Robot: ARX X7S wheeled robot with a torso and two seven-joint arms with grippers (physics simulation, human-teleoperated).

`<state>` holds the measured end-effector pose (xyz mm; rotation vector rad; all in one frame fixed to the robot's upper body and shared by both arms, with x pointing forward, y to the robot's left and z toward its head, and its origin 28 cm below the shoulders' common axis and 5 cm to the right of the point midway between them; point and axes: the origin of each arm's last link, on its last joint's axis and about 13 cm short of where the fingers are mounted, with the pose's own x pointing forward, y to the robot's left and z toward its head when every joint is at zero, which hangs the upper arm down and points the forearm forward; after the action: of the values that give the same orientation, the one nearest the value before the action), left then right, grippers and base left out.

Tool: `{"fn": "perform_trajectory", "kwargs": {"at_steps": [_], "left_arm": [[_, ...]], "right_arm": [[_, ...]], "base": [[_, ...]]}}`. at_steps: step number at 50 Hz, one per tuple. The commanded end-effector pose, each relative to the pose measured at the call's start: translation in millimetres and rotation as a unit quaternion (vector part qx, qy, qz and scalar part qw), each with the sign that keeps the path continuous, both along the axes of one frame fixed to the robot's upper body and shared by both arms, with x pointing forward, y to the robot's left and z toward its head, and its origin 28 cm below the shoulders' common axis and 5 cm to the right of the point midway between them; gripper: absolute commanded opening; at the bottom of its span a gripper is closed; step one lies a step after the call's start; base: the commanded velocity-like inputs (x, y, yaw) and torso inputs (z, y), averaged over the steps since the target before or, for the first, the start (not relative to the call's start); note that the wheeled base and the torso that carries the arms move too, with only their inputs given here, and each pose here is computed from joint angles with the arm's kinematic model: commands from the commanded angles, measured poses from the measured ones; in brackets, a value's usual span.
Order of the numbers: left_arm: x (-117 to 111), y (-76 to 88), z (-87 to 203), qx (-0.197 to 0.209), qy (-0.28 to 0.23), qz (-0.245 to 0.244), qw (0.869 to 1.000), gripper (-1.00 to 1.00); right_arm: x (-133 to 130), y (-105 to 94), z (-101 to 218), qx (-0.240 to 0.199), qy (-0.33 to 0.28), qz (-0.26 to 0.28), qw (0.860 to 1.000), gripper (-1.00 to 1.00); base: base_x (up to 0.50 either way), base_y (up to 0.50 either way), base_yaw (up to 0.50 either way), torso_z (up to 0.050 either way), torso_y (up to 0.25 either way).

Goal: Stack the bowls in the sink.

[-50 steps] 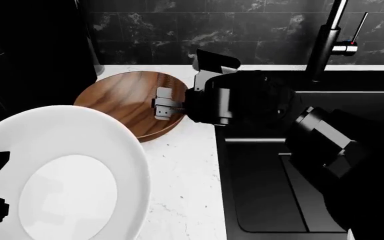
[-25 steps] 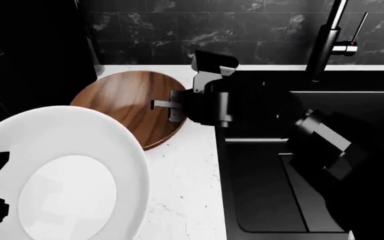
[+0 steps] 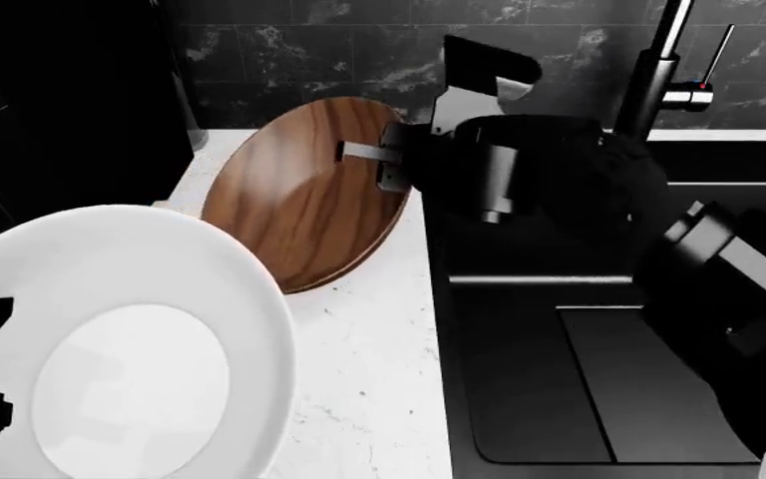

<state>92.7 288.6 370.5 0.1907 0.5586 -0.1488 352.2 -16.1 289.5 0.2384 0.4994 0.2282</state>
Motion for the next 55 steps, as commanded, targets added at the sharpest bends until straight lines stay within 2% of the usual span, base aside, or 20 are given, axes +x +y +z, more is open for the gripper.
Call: {"fn": "perform_trajectory", "kwargs": {"at_steps": [1, 6, 16, 18, 33, 39, 44, 48, 55], "left_arm": [[-2.6, 1.2, 2.9, -0.002, -0.013, 0.006, 1.0, -1.0], [-3.5, 1.4, 3.5, -0.002, -0.015, 0.007, 1.0, -1.0], [-4.2, 1.9, 4.3, -0.007, -0.023, 0.01, 1.0, -1.0], [-4.2, 1.8, 4.5, -0.008, -0.025, 0.01, 1.0, -1.0], [-3.4, 0.9, 6.6, -0.008, -0.033, 0.01, 0.999, -1.0], [-3.9, 1.3, 6.4, -0.008, -0.034, 0.01, 0.999, -1.0], [-4.0, 1.4, 6.9, -0.008, -0.036, 0.012, 0.999, -1.0], [-3.9, 0.9, 7.3, -0.007, -0.037, 0.012, 0.999, -1.0], [-4.4, 0.7, 7.7, -0.006, -0.038, 0.013, 0.999, -1.0]], "right_arm": [[-4.9, -11.9, 15.6, 0.021, -0.045, -0.029, 0.998, -1.0], [-8.9, -17.8, 24.6, 0.04, -0.065, -0.049, 0.996, -1.0], [-26.7, -35.4, 53.5, 0.141, -0.123, -0.07, 0.98, -1.0], [-30.3, -37.6, 56.0, 0.143, -0.128, -0.072, 0.979, -1.0], [-64.8, -57.4, 73.8, 0.076, -0.173, -0.097, 0.977, -1.0], [-78.0, -65.5, 82.8, 0.065, -0.197, -0.101, 0.973, -1.0], [-90.8, -74.1, 86.8, 0.063, -0.178, -0.099, 0.977, -1.0], [-101.2, -78.7, 87.9, 0.067, -0.199, -0.11, 0.972, -1.0], [-114.3, -89.2, 82.5, 0.045, -0.221, -0.126, 0.966, -1.0]], "base": [[0.0, 0.0, 0.0, 0.0, 0.0], [0.0, 0.0, 0.0, 0.0, 0.0], [0.0, 0.0, 0.0, 0.0, 0.001], [0.0, 0.0, 0.0, 0.0, 0.0], [0.0, 0.0, 0.0, 0.0, 0.0], [0.0, 0.0, 0.0, 0.0, 0.002], [0.0, 0.0, 0.0, 0.0, 0.0], [0.0, 0.0, 0.0, 0.0, 0.0], [0.0, 0.0, 0.0, 0.0, 0.0]]}}
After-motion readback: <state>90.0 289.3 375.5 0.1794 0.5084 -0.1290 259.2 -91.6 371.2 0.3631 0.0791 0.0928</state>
